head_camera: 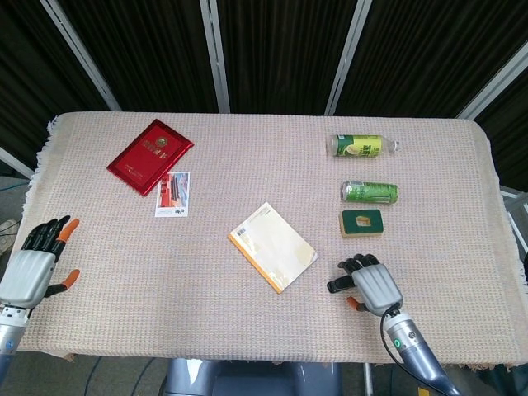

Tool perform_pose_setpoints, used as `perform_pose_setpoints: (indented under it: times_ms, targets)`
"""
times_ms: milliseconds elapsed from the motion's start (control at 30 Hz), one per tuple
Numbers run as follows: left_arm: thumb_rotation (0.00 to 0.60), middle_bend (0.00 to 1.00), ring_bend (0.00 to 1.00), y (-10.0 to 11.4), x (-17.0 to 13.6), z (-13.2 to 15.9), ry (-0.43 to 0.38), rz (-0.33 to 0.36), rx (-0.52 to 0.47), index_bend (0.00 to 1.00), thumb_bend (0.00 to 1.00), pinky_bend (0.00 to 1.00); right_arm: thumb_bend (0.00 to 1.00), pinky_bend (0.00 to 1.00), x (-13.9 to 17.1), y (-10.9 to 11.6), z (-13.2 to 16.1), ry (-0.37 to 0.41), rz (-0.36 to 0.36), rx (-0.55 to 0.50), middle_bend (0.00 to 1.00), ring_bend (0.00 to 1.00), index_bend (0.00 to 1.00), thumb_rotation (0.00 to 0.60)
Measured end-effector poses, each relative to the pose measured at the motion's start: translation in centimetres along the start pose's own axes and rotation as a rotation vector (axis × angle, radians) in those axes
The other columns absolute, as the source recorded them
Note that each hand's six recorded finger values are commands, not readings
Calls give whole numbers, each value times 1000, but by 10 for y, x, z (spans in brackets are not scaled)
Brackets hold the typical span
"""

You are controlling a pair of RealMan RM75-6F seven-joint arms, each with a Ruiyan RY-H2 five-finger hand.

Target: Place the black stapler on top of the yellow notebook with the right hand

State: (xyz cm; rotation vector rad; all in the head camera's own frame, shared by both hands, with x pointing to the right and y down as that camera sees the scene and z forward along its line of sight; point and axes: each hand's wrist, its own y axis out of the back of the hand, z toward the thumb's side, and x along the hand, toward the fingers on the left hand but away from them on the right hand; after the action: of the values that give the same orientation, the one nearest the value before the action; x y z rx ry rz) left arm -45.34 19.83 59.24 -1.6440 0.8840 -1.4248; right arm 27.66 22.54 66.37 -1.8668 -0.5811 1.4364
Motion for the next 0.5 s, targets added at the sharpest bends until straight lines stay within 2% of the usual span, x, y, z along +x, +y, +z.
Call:
perform_pose_setpoints:
  times_ms: [267,433,500]
  targets:
    - [600,0,0,-3,1,1,2,-9,7,0,304,83,237,267,-11,-13,-11,-7,35,-27,329,227,321,600]
    - [600,0,0,-3,2,-1,8,-9,7,0,303,83,250,366,-15,-19,-14,-9,52,-40,401,311,418,600]
    - [600,0,0,-2,1,-1,7,-8,7,0,304,83,253,435,-16,-20,-15,-10,55,-46,445,365,473,600]
